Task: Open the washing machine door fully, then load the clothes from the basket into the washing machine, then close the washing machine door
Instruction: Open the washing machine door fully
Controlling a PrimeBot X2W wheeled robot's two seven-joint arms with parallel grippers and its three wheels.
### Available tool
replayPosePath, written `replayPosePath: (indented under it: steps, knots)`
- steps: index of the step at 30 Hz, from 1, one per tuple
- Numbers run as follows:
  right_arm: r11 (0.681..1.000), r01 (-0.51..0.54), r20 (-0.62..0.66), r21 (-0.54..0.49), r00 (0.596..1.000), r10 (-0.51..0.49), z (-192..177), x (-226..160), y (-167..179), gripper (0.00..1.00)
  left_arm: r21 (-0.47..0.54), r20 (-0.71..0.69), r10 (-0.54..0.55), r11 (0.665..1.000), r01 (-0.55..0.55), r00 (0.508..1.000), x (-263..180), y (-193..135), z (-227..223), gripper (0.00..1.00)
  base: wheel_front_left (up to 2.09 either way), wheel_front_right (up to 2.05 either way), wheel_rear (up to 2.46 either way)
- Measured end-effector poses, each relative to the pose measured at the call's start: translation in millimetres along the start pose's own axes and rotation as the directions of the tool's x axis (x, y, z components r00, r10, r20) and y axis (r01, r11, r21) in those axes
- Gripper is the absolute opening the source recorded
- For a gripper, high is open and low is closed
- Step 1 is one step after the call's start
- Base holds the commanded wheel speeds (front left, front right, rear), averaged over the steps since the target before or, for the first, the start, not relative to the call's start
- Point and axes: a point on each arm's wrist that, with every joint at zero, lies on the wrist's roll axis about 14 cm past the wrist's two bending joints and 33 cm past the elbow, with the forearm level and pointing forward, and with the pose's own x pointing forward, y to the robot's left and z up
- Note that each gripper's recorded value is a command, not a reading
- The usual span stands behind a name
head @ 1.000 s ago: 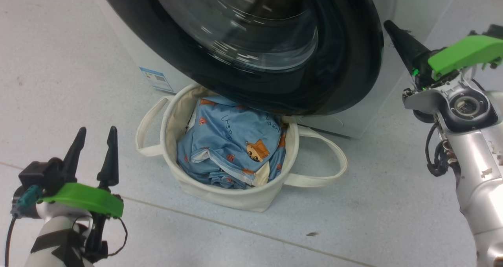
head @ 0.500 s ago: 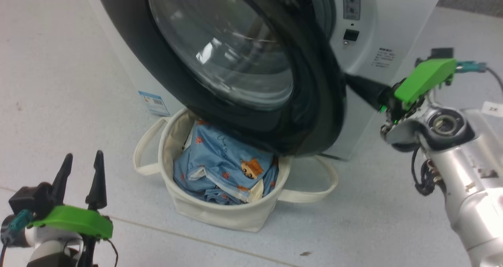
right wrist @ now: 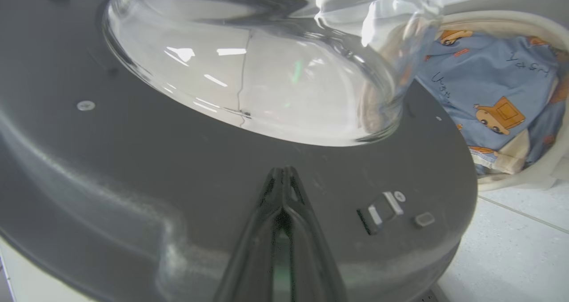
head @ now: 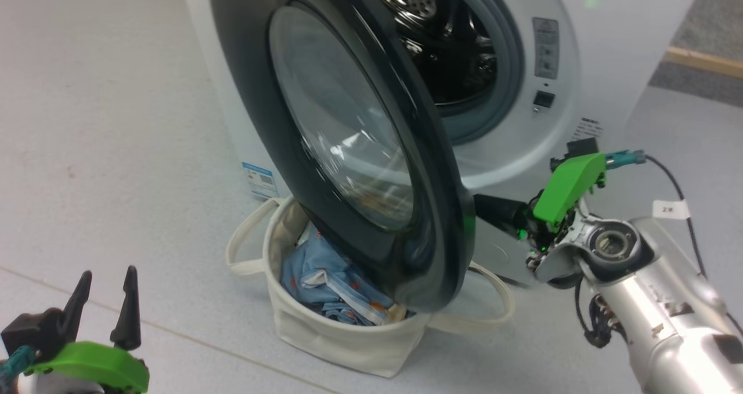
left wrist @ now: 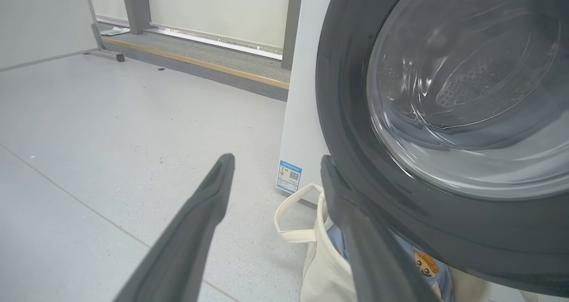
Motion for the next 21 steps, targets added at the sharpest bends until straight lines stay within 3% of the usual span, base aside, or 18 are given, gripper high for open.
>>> replayPosePath:
  steps: [14, 21]
  knots:
    - [0.990, -0.132, -0.209, -0.044, 0.970, 0.120, -70, 44, 50, 0.00, 0.010, 0.023, 0.199, 0.980, -0.200, 0.980, -59, 78, 7, 1.00, 0.00, 0.00, 0.00]
    - [0.978, -0.208, -0.281, 0.008, 0.938, 0.202, -96, 65, 70, 0.00, 0.012, 0.019, 0.287, 0.958, -0.287, 0.958, -81, 105, 6, 1.00, 0.00, 0.00, 0.00]
